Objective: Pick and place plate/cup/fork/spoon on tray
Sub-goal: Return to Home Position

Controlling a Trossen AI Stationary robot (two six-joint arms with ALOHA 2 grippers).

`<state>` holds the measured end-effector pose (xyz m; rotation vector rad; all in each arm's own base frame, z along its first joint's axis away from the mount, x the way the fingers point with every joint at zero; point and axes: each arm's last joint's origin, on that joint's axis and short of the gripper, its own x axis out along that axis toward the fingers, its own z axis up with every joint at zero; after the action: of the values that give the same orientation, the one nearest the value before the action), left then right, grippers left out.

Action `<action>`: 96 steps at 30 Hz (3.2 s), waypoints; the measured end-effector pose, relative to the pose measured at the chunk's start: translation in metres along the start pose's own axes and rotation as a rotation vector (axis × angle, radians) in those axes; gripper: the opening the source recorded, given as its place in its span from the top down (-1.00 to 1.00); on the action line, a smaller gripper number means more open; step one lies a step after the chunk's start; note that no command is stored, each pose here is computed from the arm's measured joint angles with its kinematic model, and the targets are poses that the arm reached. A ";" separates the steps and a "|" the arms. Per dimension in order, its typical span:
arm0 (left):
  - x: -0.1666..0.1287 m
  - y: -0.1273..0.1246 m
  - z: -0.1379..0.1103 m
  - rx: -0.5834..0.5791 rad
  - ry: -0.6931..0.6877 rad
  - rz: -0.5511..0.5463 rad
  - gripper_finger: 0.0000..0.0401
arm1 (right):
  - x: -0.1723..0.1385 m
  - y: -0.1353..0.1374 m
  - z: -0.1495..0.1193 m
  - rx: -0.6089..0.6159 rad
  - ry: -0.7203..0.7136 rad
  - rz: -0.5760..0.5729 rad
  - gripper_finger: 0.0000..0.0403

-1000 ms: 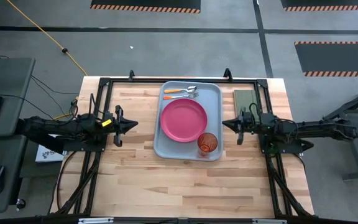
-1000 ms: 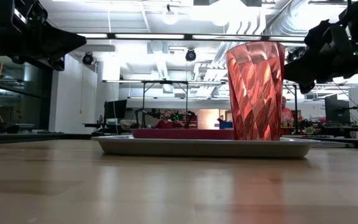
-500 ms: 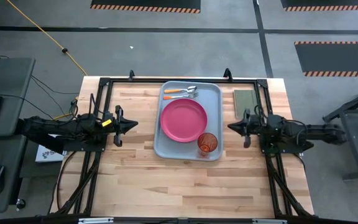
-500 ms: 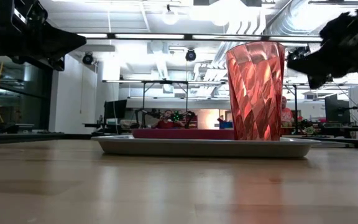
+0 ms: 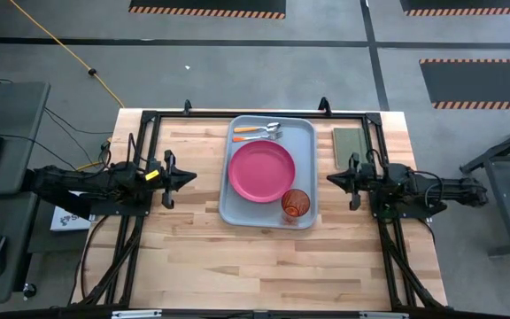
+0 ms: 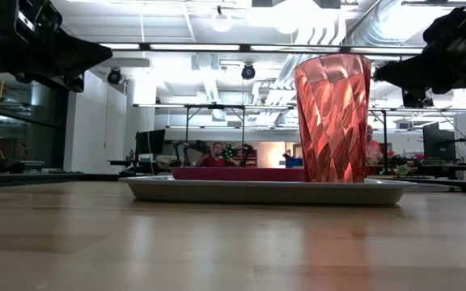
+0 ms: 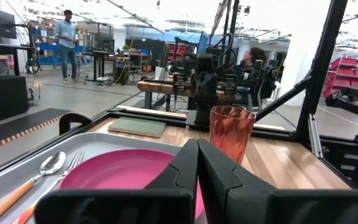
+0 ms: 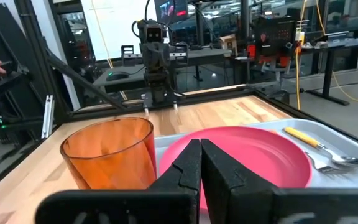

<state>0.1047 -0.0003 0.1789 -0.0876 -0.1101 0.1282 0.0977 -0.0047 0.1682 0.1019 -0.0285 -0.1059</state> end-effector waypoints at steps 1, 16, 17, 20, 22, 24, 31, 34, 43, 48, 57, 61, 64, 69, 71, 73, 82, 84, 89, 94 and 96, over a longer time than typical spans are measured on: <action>0.000 0.000 0.000 0.000 0.000 0.000 1.00 | 0.000 0.000 0.000 0.005 -0.001 -0.005 1.00; -0.007 0.001 -0.011 0.016 0.109 -0.046 1.00 | 0.000 0.000 0.000 0.022 -0.005 -0.012 1.00; -0.007 0.000 -0.011 0.015 0.105 -0.055 1.00 | 0.000 0.001 0.000 0.029 -0.002 -0.006 1.00; -0.008 0.000 -0.010 0.013 0.100 -0.073 1.00 | 0.001 0.001 -0.001 0.032 0.010 0.012 1.00; -0.008 0.000 -0.009 0.012 0.091 -0.073 1.00 | 0.001 0.002 -0.001 0.029 0.018 0.024 1.00; -0.008 0.000 -0.009 0.011 0.085 -0.074 1.00 | 0.001 0.002 -0.002 0.029 0.019 0.029 1.00; -0.009 0.000 -0.008 0.011 0.080 -0.074 1.00 | 0.001 0.002 -0.002 0.028 0.020 0.033 1.00; -0.009 0.000 -0.008 0.011 0.080 -0.073 1.00 | 0.001 0.002 -0.002 0.029 0.020 0.033 1.00; -0.009 0.000 -0.008 0.011 0.080 -0.073 1.00 | 0.001 0.002 -0.002 0.028 0.020 0.033 1.00; -0.009 0.000 -0.008 0.011 0.080 -0.073 1.00 | 0.001 0.002 -0.002 0.028 0.020 0.033 1.00; -0.009 0.000 -0.008 0.011 0.080 -0.073 1.00 | 0.001 0.002 -0.002 0.028 0.020 0.033 1.00; -0.009 0.000 -0.008 0.011 0.080 -0.073 1.00 | 0.001 0.002 -0.002 0.028 0.020 0.033 1.00; -0.009 0.000 -0.008 0.011 0.080 -0.073 1.00 | 0.001 0.002 -0.002 0.028 0.019 0.033 1.00; -0.009 0.000 -0.008 0.011 0.080 -0.073 1.00 | 0.001 0.002 -0.002 0.028 0.019 0.033 1.00; -0.009 0.000 -0.008 0.011 0.080 -0.073 1.00 | 0.001 0.002 -0.002 0.028 0.019 0.033 1.00; -0.009 0.000 -0.008 0.011 0.080 -0.073 1.00 | 0.001 0.002 -0.002 0.028 0.019 0.033 1.00; -0.009 0.000 -0.008 0.011 0.080 -0.073 1.00 | 0.001 0.002 -0.002 0.028 0.019 0.033 1.00; -0.009 0.000 -0.008 0.011 0.080 -0.073 1.00 | 0.001 0.002 -0.002 0.028 0.019 0.033 1.00; -0.009 0.000 -0.008 0.011 0.080 -0.073 1.00 | 0.001 0.002 -0.002 0.028 0.019 0.033 1.00; -0.009 0.000 -0.008 0.011 0.080 -0.073 1.00 | 0.001 0.002 -0.002 0.028 0.019 0.033 1.00; -0.009 0.000 -0.008 0.011 0.080 -0.072 1.00 | 0.001 0.002 -0.002 0.028 0.019 0.033 1.00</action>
<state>0.0971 -0.0021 0.1696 -0.0777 -0.0327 0.0529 0.0988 -0.0029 0.1668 0.1304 -0.0127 -0.0715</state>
